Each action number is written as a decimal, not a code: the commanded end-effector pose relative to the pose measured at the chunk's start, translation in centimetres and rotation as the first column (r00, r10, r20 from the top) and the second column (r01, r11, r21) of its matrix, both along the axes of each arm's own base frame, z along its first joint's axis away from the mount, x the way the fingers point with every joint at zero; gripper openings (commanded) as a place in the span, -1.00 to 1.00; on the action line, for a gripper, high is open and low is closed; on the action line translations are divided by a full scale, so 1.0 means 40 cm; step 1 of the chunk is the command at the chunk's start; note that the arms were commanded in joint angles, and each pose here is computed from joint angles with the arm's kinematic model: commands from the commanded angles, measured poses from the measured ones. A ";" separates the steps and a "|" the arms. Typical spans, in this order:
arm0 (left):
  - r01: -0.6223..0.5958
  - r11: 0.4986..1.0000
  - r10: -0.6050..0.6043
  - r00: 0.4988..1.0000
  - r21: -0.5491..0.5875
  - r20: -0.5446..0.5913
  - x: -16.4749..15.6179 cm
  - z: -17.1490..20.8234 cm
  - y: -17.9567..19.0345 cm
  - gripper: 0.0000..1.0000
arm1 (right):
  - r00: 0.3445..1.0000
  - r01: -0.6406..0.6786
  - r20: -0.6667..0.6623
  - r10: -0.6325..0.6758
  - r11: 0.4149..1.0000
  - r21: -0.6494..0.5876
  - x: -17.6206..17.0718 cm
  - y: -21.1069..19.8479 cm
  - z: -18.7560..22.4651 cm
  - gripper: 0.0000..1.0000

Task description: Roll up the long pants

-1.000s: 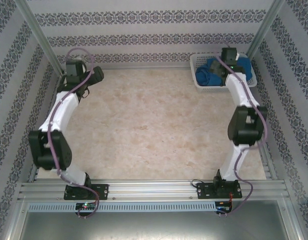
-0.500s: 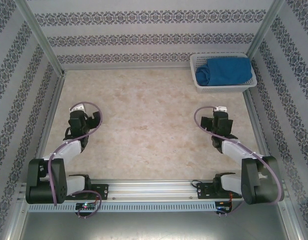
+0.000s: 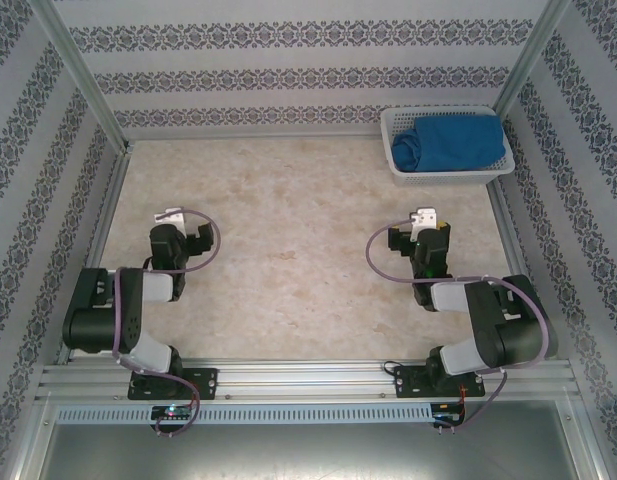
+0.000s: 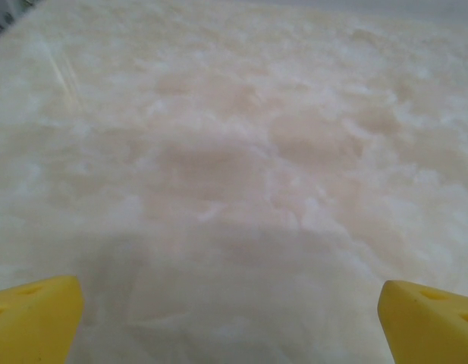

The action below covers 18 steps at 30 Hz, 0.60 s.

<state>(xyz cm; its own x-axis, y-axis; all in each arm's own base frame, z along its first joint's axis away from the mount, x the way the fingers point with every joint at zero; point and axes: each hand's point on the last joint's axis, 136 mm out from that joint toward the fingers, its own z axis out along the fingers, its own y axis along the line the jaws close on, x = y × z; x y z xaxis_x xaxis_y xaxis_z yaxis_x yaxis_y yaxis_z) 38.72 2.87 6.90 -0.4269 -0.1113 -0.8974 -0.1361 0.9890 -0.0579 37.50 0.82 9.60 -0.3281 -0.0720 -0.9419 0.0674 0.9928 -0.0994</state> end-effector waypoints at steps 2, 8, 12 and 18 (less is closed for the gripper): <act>0.080 0.996 -0.082 0.995 0.042 0.050 0.019 0.027 -0.036 1.00 | 0.999 -0.028 0.023 0.026 0.998 0.059 0.031 -0.007 0.008 0.96; 0.121 0.992 -0.122 0.992 0.048 0.031 0.029 0.030 -0.053 1.00 | 1.000 -0.015 0.012 0.014 0.996 0.088 0.052 -0.019 0.022 0.95; 0.125 0.991 -0.127 0.991 0.054 0.036 0.031 0.032 -0.057 1.00 | 1.000 -0.020 0.018 0.018 0.995 0.097 0.052 -0.020 0.024 0.95; 0.124 0.991 -0.127 0.991 0.055 0.037 0.032 0.033 -0.057 1.00 | 1.000 -0.026 0.019 0.024 0.994 0.104 0.054 -0.021 0.023 0.95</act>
